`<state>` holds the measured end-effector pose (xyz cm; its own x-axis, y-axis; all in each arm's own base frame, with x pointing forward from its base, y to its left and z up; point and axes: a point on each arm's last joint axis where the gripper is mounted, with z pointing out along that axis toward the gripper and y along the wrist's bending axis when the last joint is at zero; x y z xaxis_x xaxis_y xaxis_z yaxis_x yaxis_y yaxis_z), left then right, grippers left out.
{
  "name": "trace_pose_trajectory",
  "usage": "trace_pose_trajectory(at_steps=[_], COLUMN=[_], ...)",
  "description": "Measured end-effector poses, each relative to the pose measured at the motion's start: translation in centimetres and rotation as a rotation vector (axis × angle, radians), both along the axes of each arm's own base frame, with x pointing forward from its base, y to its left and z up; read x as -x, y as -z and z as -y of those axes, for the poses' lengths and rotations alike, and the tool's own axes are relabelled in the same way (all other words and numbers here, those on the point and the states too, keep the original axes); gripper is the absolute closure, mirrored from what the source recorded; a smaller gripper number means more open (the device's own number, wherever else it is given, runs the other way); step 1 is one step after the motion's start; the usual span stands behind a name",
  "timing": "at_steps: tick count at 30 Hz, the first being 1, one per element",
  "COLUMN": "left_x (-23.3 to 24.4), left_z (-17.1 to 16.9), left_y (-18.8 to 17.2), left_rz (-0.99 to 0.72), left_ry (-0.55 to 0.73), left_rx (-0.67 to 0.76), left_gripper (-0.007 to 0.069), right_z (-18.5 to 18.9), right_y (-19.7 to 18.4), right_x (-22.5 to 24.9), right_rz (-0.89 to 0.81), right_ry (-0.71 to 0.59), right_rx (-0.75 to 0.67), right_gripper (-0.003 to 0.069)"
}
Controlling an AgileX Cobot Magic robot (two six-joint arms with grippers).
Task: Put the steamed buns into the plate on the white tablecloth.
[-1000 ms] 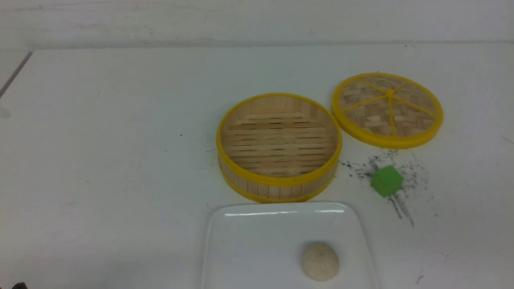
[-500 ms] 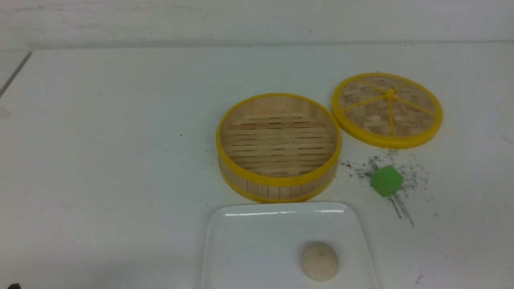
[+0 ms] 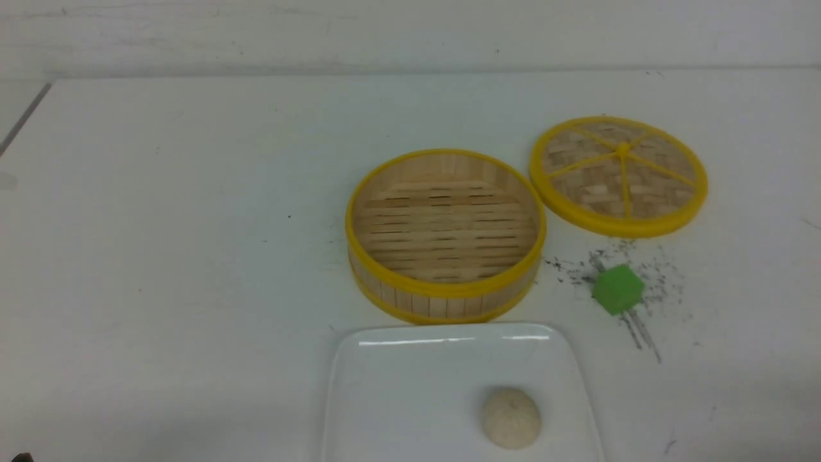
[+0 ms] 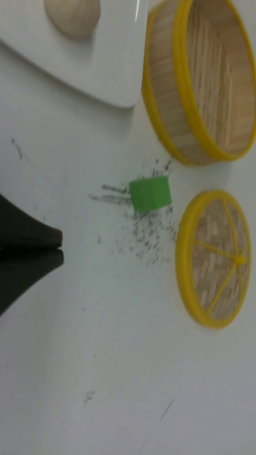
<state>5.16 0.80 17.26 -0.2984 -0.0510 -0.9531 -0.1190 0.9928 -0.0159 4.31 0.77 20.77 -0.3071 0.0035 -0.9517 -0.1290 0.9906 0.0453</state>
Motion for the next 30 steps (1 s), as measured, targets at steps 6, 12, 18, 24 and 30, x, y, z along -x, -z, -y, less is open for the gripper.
trace_pose_trajectory(at_steps=[6,12,18,24,30], left_x=[0.0,0.0,0.0,0.0,0.0], left_z=[0.0,0.0,0.0,0.0,0.0], left_y=[0.0,0.0,0.0,0.0,0.0], left_rz=[0.000,0.000,0.000,0.000,0.000], left_ry=[0.000,0.000,0.000,0.000,0.000], left_rx=[0.000,0.000,-0.001,-0.001,-0.001], left_gripper=[0.0384,0.0384,0.0384,0.0384,0.0384], right_z=[0.2,0.2,0.2,0.3,0.3], right_y=[2.0,3.7,3.6,3.6,3.6], right_x=[-0.5,-0.7,-0.8,-0.8,-0.8], right_rz=[-0.015,-0.041,-0.025,-0.023,-0.022], right_ry=[0.056,0.058,0.059,0.072,0.072], right_rx=[-0.004,-0.007,-0.010,-0.010,-0.010], right_gripper=[0.0647,0.0640,0.0631,0.0619,0.0612])
